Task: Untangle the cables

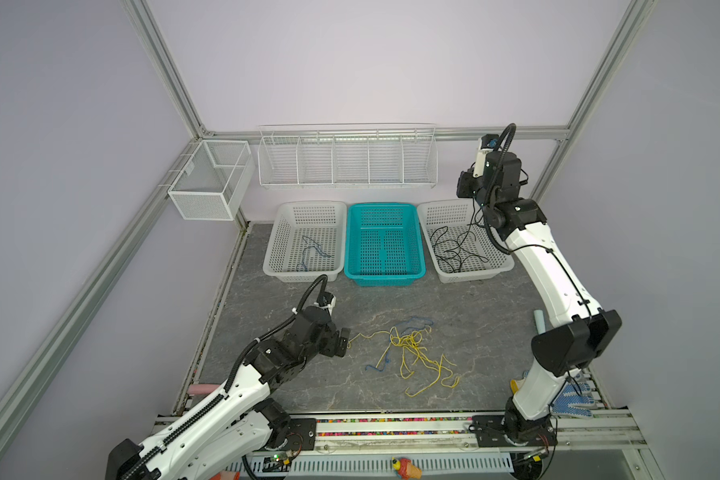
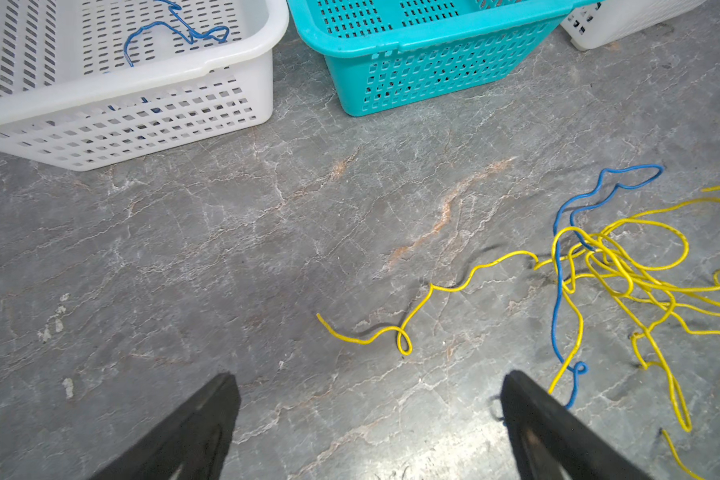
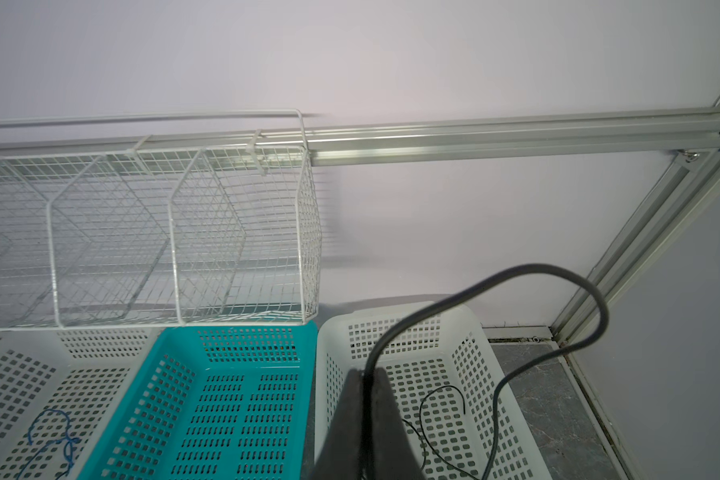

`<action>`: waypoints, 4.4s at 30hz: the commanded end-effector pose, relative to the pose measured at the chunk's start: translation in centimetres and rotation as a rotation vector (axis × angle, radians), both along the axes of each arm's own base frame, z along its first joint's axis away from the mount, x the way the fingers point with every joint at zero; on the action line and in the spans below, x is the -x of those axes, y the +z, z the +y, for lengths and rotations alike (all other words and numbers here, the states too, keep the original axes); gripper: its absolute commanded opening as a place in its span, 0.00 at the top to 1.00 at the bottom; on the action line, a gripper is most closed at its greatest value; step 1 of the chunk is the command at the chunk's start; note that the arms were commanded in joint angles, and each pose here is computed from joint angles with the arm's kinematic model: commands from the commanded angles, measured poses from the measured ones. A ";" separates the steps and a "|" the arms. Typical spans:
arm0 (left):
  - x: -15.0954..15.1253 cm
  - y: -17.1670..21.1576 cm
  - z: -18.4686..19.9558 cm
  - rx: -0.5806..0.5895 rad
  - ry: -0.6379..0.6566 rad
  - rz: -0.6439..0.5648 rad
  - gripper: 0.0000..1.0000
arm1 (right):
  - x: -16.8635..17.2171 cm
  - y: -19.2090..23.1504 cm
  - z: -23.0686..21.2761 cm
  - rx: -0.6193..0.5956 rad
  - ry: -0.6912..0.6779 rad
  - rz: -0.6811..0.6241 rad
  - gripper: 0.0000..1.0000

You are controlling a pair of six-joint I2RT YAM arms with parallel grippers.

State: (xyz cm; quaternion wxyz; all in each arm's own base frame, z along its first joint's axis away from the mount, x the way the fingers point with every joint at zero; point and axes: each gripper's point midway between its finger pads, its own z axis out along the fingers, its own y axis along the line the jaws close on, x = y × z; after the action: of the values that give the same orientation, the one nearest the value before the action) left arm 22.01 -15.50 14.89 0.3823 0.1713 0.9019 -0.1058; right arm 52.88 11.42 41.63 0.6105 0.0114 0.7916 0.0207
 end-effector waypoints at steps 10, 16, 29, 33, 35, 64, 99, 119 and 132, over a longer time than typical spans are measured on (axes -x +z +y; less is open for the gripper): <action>-0.3 1.1 -0.3 0.005 -0.017 -0.018 0.01 | -3.8 -15.0 0.6 -0.029 -0.013 0.296 0.94; -0.3 1.1 -0.3 0.005 -0.017 -0.017 0.01 | -3.8 -21.3 1.8 -0.057 0.011 0.474 0.93; -0.2 1.1 -0.3 0.007 -0.022 -0.018 0.01 | -0.5 -20.6 1.6 -0.099 -0.037 0.559 0.60; -0.2 1.1 -0.4 0.011 -0.018 -0.009 0.01 | 2.1 -16.9 1.8 -0.142 -0.025 0.482 0.45; -0.2 1.1 -0.4 0.010 -0.014 -0.002 0.01 | 3.8 -15.6 1.7 -0.181 -0.015 0.458 0.41; 3.2 0.1 -8.3 0.453 0.088 0.348 0.06 | 29.2 -25.9 8.0 -0.318 0.570 0.629 0.38; 1.5 -4.5 -16.5 0.469 0.107 0.493 0.18 | 29.8 -31.0 9.6 -0.213 0.566 0.645 0.41; 0.2 -7.0 -18.6 0.268 0.086 0.525 0.65 | 29.5 -30.2 8.4 -0.186 0.507 0.573 0.42; 0.2 -6.7 -17.7 0.174 0.067 0.512 1.00 | 29.6 -30.5 8.8 -0.165 0.517 0.580 0.42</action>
State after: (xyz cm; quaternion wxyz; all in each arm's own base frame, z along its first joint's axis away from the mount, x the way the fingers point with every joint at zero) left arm 21.25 -33.16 6.74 0.1420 0.0661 0.9630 -0.2194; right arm 23.38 20.18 11.65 0.3313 -0.1263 0.9037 0.2400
